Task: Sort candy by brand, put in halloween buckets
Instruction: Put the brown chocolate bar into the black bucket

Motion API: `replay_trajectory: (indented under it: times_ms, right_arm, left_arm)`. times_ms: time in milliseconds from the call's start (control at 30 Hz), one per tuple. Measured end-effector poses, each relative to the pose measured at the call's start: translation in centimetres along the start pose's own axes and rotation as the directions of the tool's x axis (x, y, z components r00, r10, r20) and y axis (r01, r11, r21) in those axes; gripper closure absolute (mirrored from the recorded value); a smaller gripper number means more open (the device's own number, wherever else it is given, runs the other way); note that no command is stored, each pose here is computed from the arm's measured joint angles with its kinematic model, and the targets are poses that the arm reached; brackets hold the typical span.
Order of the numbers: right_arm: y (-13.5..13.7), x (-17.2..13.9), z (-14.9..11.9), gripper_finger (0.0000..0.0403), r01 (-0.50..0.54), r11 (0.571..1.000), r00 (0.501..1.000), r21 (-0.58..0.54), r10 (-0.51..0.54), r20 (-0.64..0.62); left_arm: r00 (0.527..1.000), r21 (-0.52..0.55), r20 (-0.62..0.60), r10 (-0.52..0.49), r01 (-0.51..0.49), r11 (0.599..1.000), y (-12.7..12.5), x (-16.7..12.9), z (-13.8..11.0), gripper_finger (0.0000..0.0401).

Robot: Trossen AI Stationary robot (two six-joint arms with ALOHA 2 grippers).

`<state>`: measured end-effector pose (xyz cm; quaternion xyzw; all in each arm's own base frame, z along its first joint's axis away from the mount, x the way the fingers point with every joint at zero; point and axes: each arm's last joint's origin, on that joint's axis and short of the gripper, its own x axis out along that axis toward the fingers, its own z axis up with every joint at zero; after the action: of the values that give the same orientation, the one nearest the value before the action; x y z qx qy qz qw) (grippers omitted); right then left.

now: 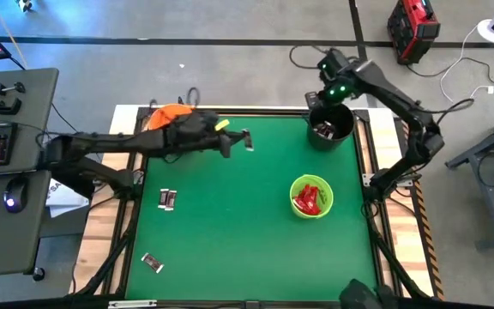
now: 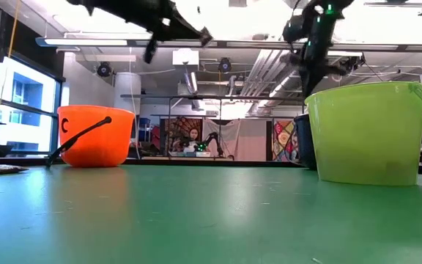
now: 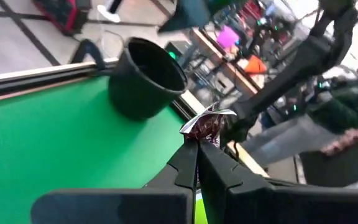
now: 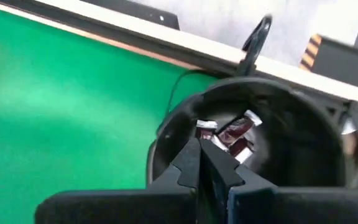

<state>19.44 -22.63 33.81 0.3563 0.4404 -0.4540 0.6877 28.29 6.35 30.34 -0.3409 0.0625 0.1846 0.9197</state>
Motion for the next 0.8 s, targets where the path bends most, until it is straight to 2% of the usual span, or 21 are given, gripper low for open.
replay_trajectory:
  times_ms: [200,433,567,800]
  right_arm:
    - [0.4,-7.3,0.4,0.0403,-0.07,0.997,0.982,-0.023,0.073,0.172]
    - [-0.1,-15.7,-2.2,0.0403,-0.2,0.979,0.905,-0.035,0.198,0.377]
    - [-1.0,-18.1,-4.3,0.0403,-0.232,0.973,0.874,0.002,0.208,0.44]
    - [-1.7,-19.3,-6.4,0.0403,-0.192,0.978,0.879,0.081,0.134,0.458]
  left_arm:
    - [0.993,0.121,-0.084,-0.08,0.09,0.989,-1.7,6.7,1.7,0.0401]
    - [0.989,0.298,-0.088,-0.123,0.143,0.944,-4.0,15.1,3.4,0.0401]
    - [0.995,0.371,-0.029,-0.1,0.104,0.923,-4.0,19.4,3.7,0.0401]
    - [0.996,0.438,0.071,-0.046,0.01,0.899,-1.9,25.6,3.5,0.0401]
